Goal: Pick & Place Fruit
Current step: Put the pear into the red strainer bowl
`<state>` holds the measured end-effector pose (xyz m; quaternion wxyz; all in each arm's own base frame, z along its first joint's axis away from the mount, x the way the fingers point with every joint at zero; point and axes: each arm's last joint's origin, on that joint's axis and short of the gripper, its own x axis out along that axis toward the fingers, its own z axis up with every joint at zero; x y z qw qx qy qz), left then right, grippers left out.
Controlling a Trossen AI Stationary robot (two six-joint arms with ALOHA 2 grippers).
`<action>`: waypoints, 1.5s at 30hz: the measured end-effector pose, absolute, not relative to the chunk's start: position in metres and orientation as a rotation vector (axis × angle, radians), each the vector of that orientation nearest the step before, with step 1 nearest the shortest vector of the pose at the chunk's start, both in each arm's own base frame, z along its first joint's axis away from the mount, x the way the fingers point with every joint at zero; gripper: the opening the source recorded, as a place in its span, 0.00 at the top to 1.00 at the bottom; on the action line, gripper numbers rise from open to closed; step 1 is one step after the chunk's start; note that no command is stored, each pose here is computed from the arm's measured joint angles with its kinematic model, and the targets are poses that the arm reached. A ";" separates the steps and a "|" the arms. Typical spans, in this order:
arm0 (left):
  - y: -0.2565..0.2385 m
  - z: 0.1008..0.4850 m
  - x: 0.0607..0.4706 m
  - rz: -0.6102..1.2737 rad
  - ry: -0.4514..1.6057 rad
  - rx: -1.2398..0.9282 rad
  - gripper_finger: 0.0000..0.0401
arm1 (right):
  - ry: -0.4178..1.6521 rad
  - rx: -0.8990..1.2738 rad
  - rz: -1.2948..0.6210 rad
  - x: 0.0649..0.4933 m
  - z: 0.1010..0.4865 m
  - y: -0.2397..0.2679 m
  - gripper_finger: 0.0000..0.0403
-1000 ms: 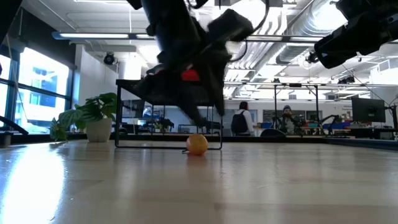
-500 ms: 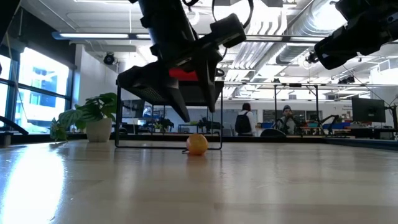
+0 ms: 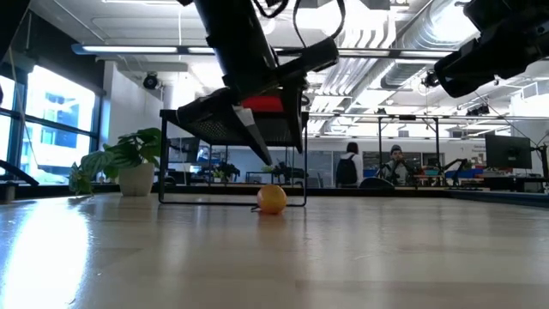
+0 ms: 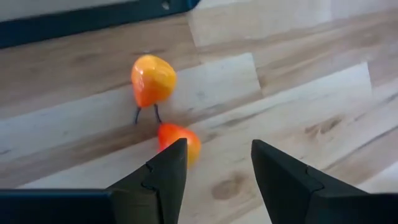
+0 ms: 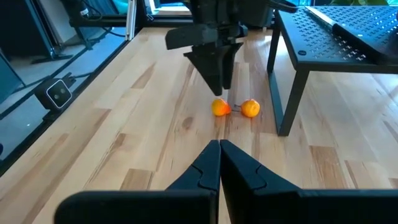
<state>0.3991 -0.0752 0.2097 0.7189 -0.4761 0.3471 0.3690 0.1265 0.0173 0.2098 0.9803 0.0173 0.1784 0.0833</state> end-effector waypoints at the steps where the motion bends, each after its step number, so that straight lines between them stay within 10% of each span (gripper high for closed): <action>1: -0.075 0.208 0.400 0.819 0.769 -1.052 0.56 | 0.362 0.035 0.168 0.126 0.210 0.017 0.99; 45: -0.075 0.164 0.410 0.892 0.880 -1.111 0.56 | 0.375 0.023 0.167 0.126 0.208 0.017 0.99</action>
